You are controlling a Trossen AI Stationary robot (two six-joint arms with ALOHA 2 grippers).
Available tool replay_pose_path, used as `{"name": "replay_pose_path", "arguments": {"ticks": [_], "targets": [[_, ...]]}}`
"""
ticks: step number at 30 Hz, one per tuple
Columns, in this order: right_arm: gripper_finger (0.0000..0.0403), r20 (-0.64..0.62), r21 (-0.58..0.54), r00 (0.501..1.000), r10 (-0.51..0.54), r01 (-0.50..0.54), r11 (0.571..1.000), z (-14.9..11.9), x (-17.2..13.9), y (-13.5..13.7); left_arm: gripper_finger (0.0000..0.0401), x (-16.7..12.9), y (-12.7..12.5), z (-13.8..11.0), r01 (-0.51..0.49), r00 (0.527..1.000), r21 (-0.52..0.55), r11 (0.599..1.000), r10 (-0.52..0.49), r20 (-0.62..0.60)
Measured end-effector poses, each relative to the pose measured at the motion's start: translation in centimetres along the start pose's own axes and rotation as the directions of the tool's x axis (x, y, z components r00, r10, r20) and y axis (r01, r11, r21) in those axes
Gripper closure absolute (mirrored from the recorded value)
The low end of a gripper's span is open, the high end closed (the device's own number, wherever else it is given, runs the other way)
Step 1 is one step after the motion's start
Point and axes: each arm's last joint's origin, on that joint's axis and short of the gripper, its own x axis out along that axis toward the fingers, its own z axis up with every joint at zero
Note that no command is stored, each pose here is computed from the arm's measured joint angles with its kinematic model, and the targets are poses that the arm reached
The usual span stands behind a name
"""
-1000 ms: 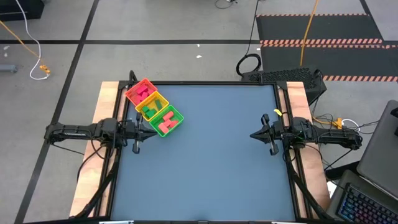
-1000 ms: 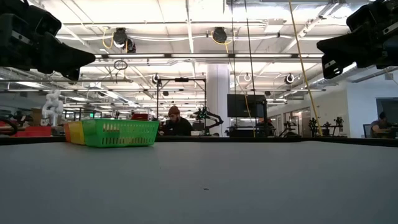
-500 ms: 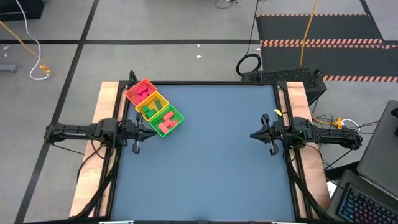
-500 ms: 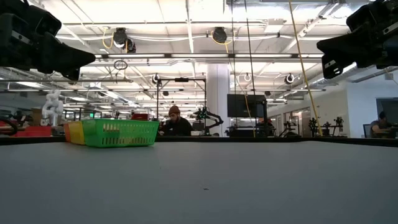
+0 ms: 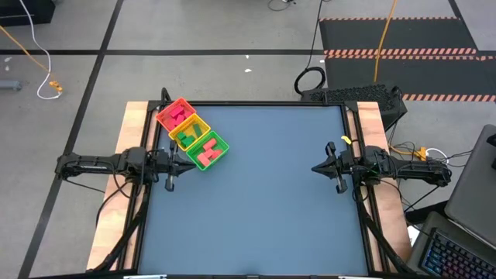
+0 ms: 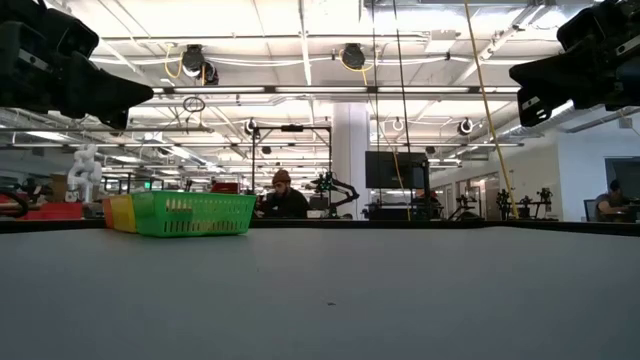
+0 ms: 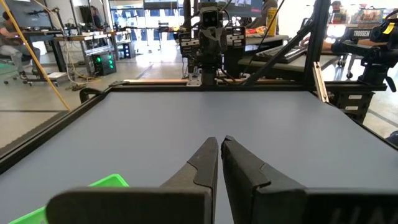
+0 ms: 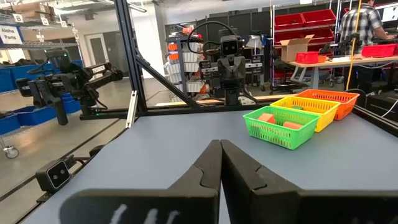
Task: Sort & place blocks by color
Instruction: Return to Home Position
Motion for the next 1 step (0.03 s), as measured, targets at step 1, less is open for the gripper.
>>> {"name": "replay_pose_path", "arguments": {"ticks": [1], "targets": [[0.0403,0.0,0.0,1.0,0.0,0.0,1.0,0.0,0.0,0.0,0.0377,0.0,0.0,0.0,0.0,1.0,0.0,1.0,0.0,0.0]]}}
